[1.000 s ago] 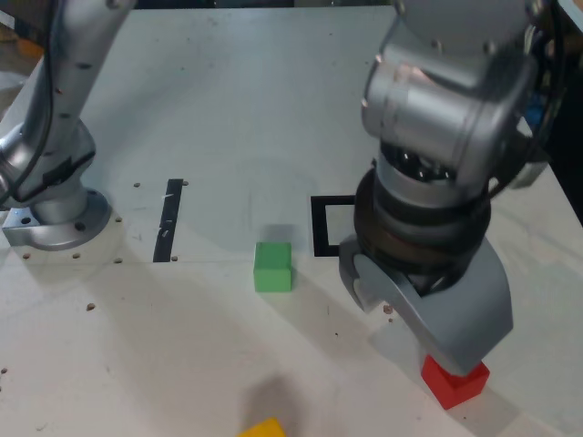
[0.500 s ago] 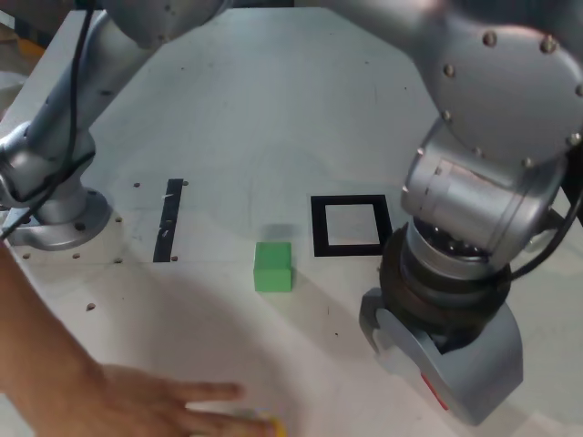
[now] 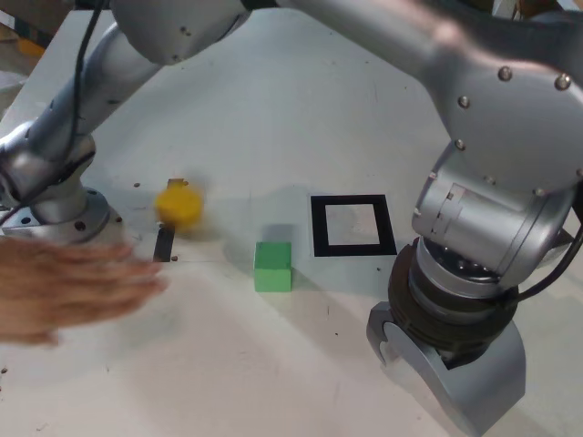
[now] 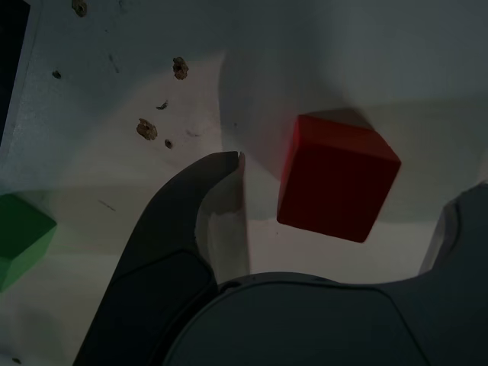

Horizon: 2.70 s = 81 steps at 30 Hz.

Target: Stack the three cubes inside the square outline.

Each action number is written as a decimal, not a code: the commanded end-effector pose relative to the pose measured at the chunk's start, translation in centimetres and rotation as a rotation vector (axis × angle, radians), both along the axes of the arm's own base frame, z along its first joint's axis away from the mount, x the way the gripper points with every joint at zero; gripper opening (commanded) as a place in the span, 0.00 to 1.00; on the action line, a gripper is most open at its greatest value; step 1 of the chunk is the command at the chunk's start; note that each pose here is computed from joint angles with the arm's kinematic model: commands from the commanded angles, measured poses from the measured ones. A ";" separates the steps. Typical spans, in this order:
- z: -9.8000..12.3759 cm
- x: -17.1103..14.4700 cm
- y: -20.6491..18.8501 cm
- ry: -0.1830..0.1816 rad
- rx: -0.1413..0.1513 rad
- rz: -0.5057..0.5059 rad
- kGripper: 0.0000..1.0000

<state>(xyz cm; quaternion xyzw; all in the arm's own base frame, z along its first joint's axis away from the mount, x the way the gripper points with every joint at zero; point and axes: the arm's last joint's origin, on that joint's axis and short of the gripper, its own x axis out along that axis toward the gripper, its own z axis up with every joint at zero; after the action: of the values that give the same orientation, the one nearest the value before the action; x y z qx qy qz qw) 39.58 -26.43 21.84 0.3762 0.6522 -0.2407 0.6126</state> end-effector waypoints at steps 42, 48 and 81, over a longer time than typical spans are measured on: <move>5.9 -1.1 6.1 -0.001 0.020 0.184 0.30; 8.9 -2.0 13.2 -0.015 0.039 0.400 0.30; 0.7 -4.3 20.9 -0.028 -0.023 0.915 0.30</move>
<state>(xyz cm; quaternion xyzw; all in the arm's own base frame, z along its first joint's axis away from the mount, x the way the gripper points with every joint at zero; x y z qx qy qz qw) 35.04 -5.63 22.62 0.0474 0.7408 0.0535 0.6679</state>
